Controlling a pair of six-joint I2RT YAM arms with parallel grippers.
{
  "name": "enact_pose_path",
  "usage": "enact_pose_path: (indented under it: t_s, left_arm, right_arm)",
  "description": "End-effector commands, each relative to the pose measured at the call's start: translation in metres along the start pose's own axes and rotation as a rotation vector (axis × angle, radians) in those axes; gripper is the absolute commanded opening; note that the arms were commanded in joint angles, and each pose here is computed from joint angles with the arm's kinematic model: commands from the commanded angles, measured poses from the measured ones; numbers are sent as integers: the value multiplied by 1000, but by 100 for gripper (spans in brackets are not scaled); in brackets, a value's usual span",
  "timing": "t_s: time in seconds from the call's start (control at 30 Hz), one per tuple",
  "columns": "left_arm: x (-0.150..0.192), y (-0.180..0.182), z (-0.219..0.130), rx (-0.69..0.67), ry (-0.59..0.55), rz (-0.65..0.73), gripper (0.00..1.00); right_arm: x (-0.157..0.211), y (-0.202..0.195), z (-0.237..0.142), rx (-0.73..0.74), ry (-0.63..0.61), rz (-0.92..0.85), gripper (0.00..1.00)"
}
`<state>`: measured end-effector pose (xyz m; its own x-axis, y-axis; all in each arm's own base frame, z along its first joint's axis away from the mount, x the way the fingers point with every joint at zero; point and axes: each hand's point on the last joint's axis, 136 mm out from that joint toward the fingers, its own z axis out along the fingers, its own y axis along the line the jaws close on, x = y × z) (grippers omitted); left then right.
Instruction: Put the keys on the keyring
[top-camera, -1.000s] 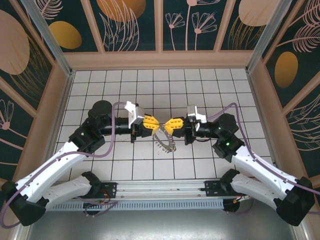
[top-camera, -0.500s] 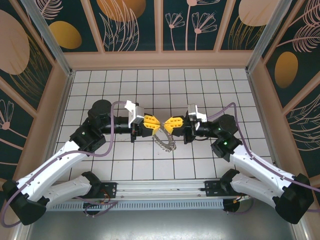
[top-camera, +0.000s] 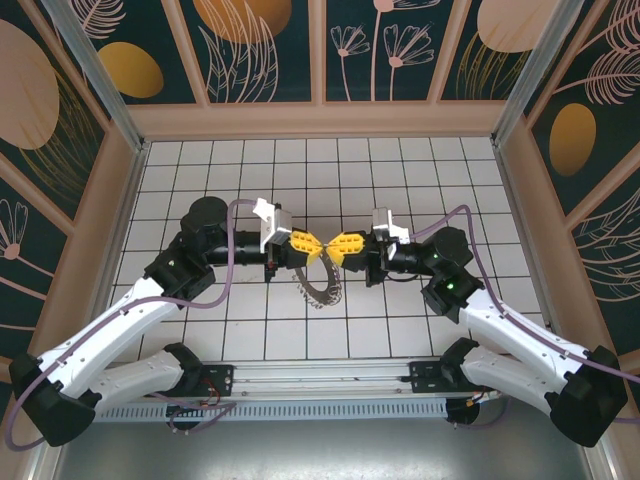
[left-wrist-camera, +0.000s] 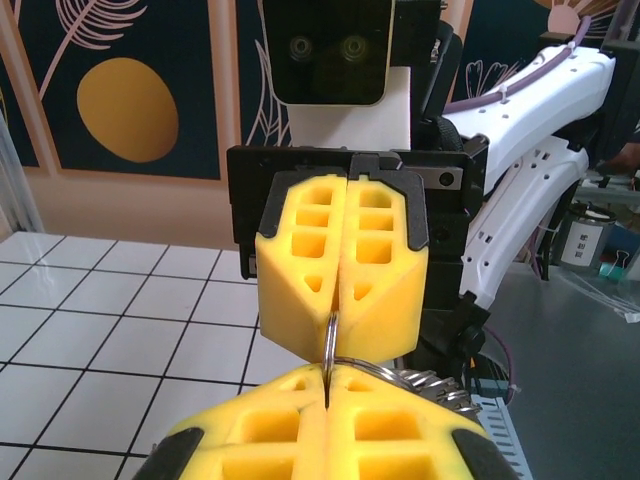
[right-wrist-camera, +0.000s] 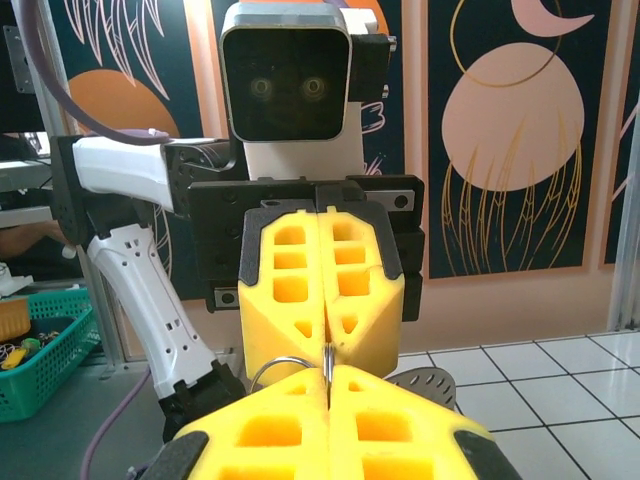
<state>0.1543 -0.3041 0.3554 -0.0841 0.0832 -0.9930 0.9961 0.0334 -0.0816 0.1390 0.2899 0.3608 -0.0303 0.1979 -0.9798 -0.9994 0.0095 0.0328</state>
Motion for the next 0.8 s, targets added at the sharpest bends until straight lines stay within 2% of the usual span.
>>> enact_pose_path:
  t_s: [0.0,0.03,0.13,0.2,0.43,0.77]
  left_arm:
    - [-18,-5,3,24,-30,63,0]
    - [-22,-4,1,8,-25,80,0]
    - [-15,2,-1,-33,54,93,0]
    - [-2,10,-3,-70,138,90,0]
    - [39,35,-11,-182,396,81,0]
    - [40,33,-15,-186,407,95,0]
  right_arm:
    - [-9,2,8,0,2,-35,0]
    - [-7,-1,9,24,18,-37,0]
    - [9,-13,14,130,119,-59,26]
    - [18,-20,13,205,197,-78,31]
    - [23,-26,-1,330,302,-78,30]
    - [29,-19,-9,372,394,-94,26]
